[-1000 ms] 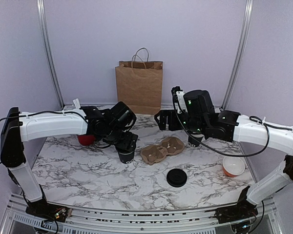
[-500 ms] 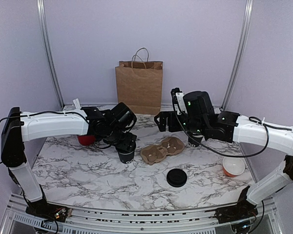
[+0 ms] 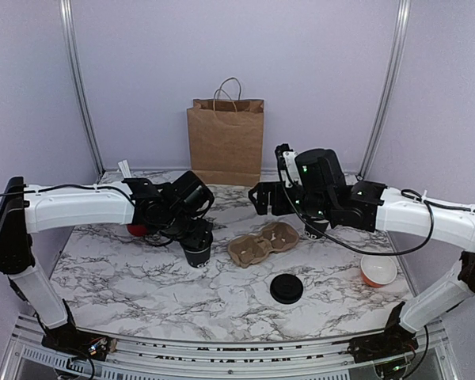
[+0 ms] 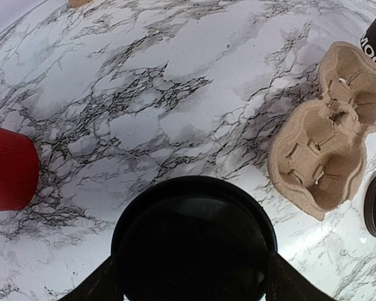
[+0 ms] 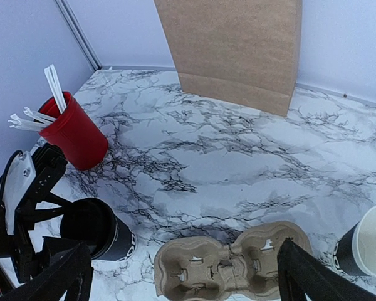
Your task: Pack the takeout coffee
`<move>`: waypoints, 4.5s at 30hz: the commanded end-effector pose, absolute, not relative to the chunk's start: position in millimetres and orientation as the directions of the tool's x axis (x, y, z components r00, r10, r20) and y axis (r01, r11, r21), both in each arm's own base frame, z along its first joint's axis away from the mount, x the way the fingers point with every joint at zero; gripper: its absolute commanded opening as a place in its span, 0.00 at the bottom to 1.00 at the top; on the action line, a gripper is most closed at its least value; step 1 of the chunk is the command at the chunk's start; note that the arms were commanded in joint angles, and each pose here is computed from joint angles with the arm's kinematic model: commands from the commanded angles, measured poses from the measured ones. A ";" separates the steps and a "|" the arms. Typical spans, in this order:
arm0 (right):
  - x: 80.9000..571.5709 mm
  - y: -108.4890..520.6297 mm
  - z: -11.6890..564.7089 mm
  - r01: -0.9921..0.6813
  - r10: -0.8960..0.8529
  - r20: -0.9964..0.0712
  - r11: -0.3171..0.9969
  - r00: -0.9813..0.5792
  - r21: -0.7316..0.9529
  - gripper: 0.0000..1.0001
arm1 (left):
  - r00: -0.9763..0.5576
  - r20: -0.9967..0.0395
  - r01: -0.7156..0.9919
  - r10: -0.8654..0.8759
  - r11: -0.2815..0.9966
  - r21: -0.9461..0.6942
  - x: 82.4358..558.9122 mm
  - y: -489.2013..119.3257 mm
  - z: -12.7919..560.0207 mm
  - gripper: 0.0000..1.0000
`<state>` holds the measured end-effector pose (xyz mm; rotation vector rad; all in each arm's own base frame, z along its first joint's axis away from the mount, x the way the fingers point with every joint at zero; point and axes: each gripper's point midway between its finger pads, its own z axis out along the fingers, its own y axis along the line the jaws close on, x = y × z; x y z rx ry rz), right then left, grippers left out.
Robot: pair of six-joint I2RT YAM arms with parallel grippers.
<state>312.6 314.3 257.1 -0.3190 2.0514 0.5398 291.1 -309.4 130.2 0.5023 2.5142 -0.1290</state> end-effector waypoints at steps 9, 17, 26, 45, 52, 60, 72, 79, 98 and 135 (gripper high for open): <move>323.1 329.0 261.6 -0.452 0.004 -0.869 0.853 -0.496 0.262 1.00 | -0.790 -0.557 0.274 0.256 0.960 0.052 262.1 -248.8 141.3 0.73; 331.5 348.6 259.5 -0.485 -0.026 -0.865 0.836 -0.500 0.256 1.00 | -0.806 -0.577 0.118 0.132 0.991 0.063 245.5 -181.8 139.8 0.74; 335.0 357.1 263.2 -0.504 -0.039 -0.868 0.827 -0.494 0.250 1.00 | -0.798 -0.601 -0.123 -0.052 0.989 0.077 251.9 -101.6 135.9 0.74; 336.3 368.8 276.5 -0.541 -0.055 -0.872 0.802 -0.487 0.252 1.00 | -0.793 -0.590 -0.234 -0.151 0.970 0.067 273.4 -61.8 126.5 0.83; 340.9 372.5 288.7 -0.557 -0.078 -0.886 0.801 -0.458 0.218 1.00 | -0.769 -0.619 -0.236 -0.157 0.971 0.048 272.9 -60.0 141.4 0.96; 356.5 371.0 299.3 -0.555 -0.094 -0.891 0.809 -0.444 0.192 1.00 | -0.734 -0.661 -0.226 -0.156 0.974 0.022 274.0 -59.3 170.5 0.99; 427.1 313.5 343.2 -0.577 0.027 -0.925 0.775 -0.379 0.259 0.99 | -0.673 -0.735 -0.091 -0.085 0.995 -0.032 278.9 -74.0 222.4 0.99; 502.7 280.7 361.3 -0.534 0.095 -0.924 0.793 -0.369 0.295 0.96 | -0.646 -0.759 -0.004 -0.080 0.995 -0.102 281.7 -92.2 251.9 0.99; 631.5 281.9 364.5 -0.447 0.401 -0.865 0.742 -0.301 0.499 0.87 | -0.618 -0.786 0.152 0.000 0.981 -0.119 267.1 -139.9 271.0 0.99; 625.1 303.6 309.0 -0.666 0.105 -0.982 0.723 -0.155 0.182 0.58 | -0.597 -0.802 0.169 -0.014 0.975 -0.143 260.7 -147.8 276.3 0.99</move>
